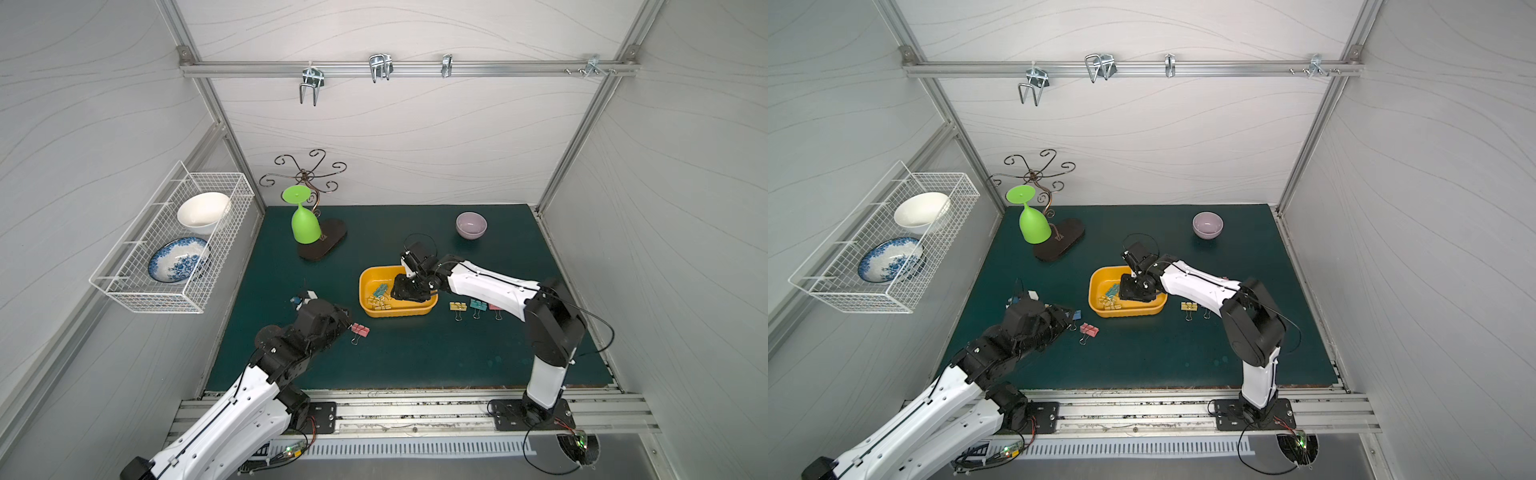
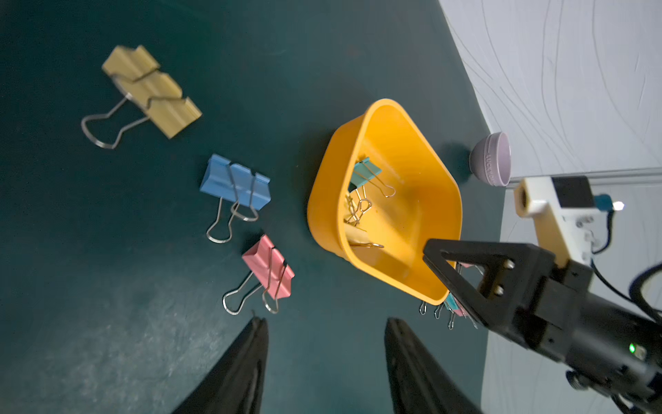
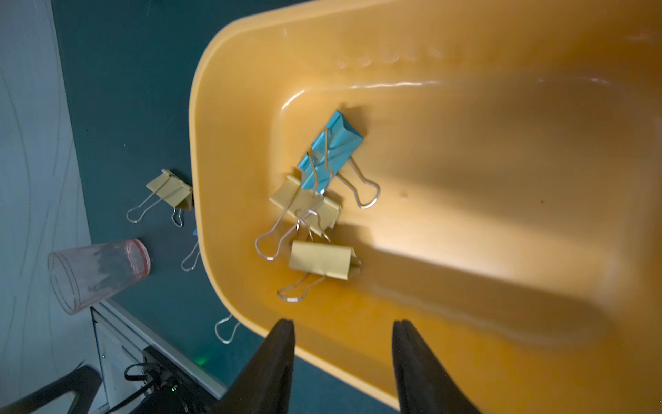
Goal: Take out the binder clips from the storage box
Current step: Pick up the binder clip from the storage box.
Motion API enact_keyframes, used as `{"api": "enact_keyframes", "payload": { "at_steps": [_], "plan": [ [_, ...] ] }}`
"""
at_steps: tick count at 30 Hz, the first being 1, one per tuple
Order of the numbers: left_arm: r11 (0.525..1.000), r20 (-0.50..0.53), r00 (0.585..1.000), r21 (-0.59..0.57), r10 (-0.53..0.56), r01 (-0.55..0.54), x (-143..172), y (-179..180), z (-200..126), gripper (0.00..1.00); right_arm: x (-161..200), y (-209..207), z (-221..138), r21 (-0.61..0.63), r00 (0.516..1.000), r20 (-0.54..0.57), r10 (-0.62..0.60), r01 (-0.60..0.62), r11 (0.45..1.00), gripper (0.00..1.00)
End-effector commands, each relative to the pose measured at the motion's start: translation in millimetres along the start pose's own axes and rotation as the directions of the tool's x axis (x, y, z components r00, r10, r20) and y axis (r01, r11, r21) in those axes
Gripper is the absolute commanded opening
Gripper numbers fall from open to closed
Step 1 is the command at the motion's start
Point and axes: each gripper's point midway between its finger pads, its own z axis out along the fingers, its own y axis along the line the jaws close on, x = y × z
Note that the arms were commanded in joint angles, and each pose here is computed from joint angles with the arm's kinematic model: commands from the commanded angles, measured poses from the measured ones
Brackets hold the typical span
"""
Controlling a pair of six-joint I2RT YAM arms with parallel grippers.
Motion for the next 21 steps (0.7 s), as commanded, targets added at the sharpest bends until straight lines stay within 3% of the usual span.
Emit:
{"api": "enact_keyframes", "payload": {
  "at_steps": [1,9,16,21],
  "plan": [
    [0.972,-0.059,0.975,0.106,0.216,-0.209,-2,-35,-5,0.58,-16,9,12,-0.049,0.995,-0.008,0.101,-0.102,0.994,0.45],
    [0.947,-0.114,0.94,0.053,0.322,-0.317,-5,-32,3,0.61,-38,-5,44,-0.031,0.954,0.011,0.3,-0.299,0.954,0.4],
    [0.924,-0.133,0.915,0.01,0.38,-0.382,-9,-27,4,0.62,-43,5,60,-0.077,0.94,-0.023,0.339,-0.34,0.937,0.35],
    [0.925,-0.14,0.917,-0.015,0.373,-0.379,-8,-22,7,0.62,-42,7,66,-0.097,0.932,-0.04,0.36,-0.362,0.927,0.24]
  ]
}}
